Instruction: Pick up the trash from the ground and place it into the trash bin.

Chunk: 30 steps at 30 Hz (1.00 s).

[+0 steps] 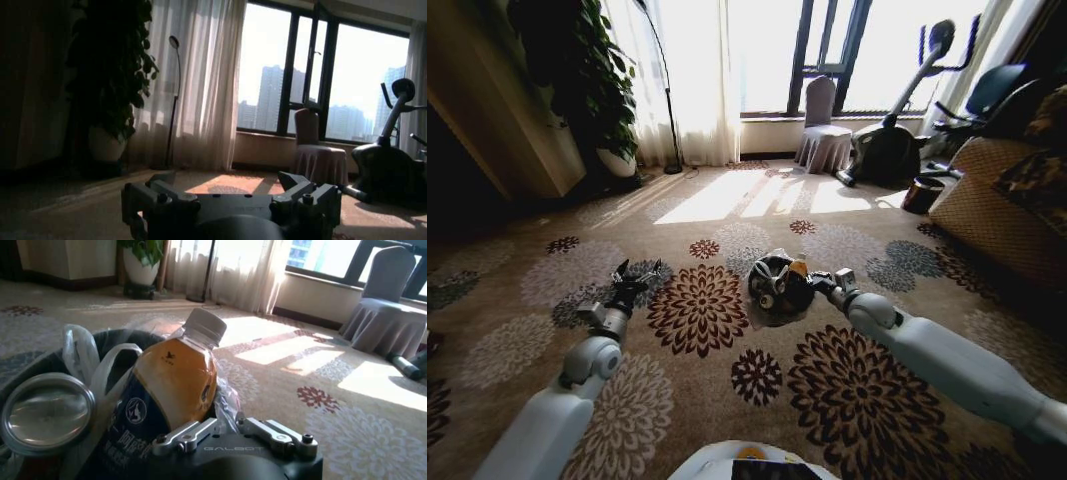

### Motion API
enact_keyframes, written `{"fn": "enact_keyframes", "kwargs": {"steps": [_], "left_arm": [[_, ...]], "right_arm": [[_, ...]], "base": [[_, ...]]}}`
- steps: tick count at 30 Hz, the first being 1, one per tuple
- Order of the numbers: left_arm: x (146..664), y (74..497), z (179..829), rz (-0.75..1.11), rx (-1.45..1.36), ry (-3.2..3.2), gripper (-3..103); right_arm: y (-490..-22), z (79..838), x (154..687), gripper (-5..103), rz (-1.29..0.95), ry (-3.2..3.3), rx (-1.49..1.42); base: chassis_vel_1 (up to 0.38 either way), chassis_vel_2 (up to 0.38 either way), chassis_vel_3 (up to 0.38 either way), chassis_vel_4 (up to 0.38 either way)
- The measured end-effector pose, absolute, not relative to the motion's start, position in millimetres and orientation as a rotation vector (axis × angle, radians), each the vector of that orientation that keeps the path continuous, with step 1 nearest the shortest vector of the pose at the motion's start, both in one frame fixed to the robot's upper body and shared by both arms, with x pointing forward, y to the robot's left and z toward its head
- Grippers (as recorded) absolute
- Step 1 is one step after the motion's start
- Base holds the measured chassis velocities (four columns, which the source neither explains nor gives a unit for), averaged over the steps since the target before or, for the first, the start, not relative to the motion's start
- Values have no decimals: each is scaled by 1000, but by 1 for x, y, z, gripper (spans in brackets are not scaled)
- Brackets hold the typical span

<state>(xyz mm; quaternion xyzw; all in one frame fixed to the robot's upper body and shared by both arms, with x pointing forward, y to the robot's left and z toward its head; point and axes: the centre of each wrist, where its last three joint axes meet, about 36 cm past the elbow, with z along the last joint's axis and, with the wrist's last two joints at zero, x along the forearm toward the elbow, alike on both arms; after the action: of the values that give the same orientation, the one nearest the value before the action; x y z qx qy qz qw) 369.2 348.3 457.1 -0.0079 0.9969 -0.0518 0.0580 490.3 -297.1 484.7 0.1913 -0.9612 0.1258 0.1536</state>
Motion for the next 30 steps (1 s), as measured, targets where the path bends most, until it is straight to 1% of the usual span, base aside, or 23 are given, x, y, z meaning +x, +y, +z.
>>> {"fn": "enact_keyframes", "kwargs": {"steps": [2, 4, 5, 6, 9, 10, 15, 25, 30], "left_arm": [[366, 347, 456, -164, -36, 3018, 100], [363, 342, 452, -180, -50, 3017, 100], [360, 336, 447, -209, -68, 3016, 100], [360, 336, 447, -209, -68, 3016, 100], [352, 324, 439, -271, -104, 3015, 100], [352, 324, 439, -271, -104, 3015, 100], [348, 307, 427, -306, -84, 3042, 100], [346, 297, 419, -342, -76, 3042, 100], [344, 291, 415, -351, -78, 3043, 100]], "right_arm": [[-300, 488, 486, 0, 341, -2778, 541], [-309, 495, 475, 0, 311, -2816, 520], [-322, 496, 463, 0, 290, -2844, 489], [-322, 496, 463, 0, 290, -2844, 489], [-346, 477, 437, 0, 238, -2839, 419], [-346, 477, 437, 0, 238, -2839, 419], [-380, 465, 392, 0, 166, -2845, 286], [-394, 464, 357, 0, 103, -2859, 193], [-395, 458, 343, 0, 81, -2860, 176]], "base": [[0, 0, 0, 0], [0, 0, 0, 0], [0, 0, 0, 0], [0, 0, 0, 0], [0, 0, 0, 0], [0, 0, 0, 0], [0, 0, 0, 0], [-29, -28, 33, 29], [-137, -142, 138, 157]]}}
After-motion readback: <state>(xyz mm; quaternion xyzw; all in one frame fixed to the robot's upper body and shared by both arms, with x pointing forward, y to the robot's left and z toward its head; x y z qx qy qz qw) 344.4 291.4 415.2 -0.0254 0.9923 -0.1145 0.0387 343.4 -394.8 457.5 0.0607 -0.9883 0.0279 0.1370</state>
